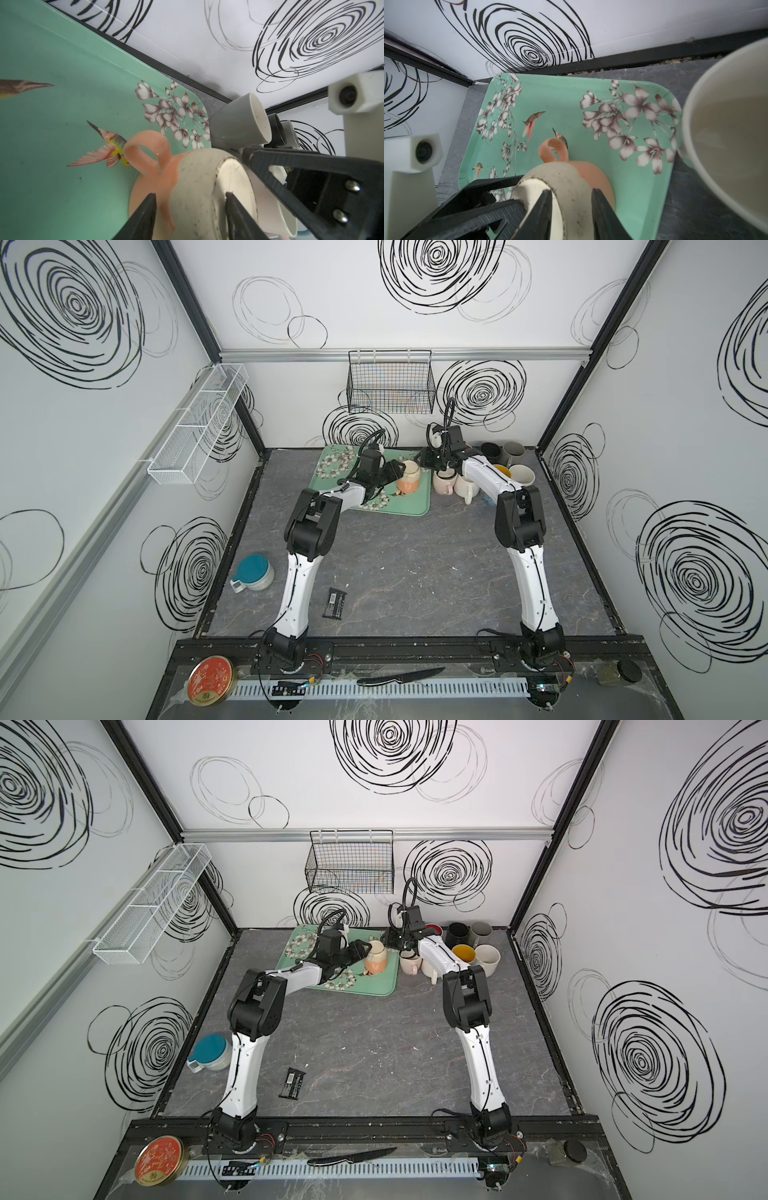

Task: Turn the mug right side up
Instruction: Move the mug to the tray.

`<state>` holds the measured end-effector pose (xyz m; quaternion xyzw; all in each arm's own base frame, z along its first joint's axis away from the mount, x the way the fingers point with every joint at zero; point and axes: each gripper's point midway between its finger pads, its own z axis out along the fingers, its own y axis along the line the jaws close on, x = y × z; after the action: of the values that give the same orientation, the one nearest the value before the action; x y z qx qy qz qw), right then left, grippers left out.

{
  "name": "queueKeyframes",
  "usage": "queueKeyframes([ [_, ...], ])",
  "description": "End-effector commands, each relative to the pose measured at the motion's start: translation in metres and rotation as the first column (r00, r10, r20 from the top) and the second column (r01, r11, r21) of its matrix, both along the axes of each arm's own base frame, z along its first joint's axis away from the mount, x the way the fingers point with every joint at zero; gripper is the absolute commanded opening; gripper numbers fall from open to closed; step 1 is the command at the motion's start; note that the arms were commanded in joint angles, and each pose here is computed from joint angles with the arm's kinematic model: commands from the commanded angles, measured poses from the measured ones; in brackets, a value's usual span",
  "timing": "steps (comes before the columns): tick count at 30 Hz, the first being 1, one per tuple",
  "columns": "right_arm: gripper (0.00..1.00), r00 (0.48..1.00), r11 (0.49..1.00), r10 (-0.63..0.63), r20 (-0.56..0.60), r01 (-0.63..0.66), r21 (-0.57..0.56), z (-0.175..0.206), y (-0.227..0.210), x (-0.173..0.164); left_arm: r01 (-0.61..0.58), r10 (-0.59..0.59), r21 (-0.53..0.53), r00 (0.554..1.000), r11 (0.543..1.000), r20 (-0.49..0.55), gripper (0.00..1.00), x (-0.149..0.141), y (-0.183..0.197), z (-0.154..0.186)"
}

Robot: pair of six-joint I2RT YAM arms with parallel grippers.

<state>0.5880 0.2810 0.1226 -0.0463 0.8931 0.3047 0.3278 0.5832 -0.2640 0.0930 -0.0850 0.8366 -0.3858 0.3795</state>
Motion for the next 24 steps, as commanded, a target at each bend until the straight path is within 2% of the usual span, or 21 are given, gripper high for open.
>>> queueKeyframes([
  [1, 0.36, 0.999, 0.999, 0.032, -0.010, -0.032, 0.028, 0.000, 0.015, -0.003, 0.017, -0.015, 0.041, 0.999, 0.999, -0.041, 0.57, -0.012, 0.009, -0.006],
  [6, 0.32, 0.996, 0.997, 0.073, -0.057, -0.071, 0.025, -0.010, 0.032, -0.021, 0.017, -0.015, 0.046, 0.999, 0.999, -0.040, 0.57, -0.024, 0.016, 0.000],
  [11, 0.31, 0.993, 0.997, 0.074, -0.090, -0.070, 0.043, -0.008, 0.039, -0.048, -0.021, 0.021, 0.030, 1.000, 0.999, -0.017, 0.58, -0.036, 0.044, 0.014],
  [15, 0.32, 0.994, 0.993, 0.078, -0.073, -0.070, 0.097, 0.005, 0.043, -0.070, -0.046, 0.047, 0.038, 0.999, 0.998, -0.013, 0.59, -0.043, 0.069, 0.021],
  [19, 0.34, 0.996, 0.995, 0.063, -0.059, -0.058, 0.084, 0.017, 0.038, -0.085, -0.090, 0.090, 0.034, 0.996, 0.995, -0.004, 0.59, -0.047, 0.095, 0.027],
  [24, 0.33, 0.998, 0.996, 0.059, -0.032, -0.056, 0.072, 0.027, 0.032, -0.089, -0.076, 0.076, 0.025, 0.997, 0.997, -0.018, 0.58, -0.051, 0.092, 0.031],
])
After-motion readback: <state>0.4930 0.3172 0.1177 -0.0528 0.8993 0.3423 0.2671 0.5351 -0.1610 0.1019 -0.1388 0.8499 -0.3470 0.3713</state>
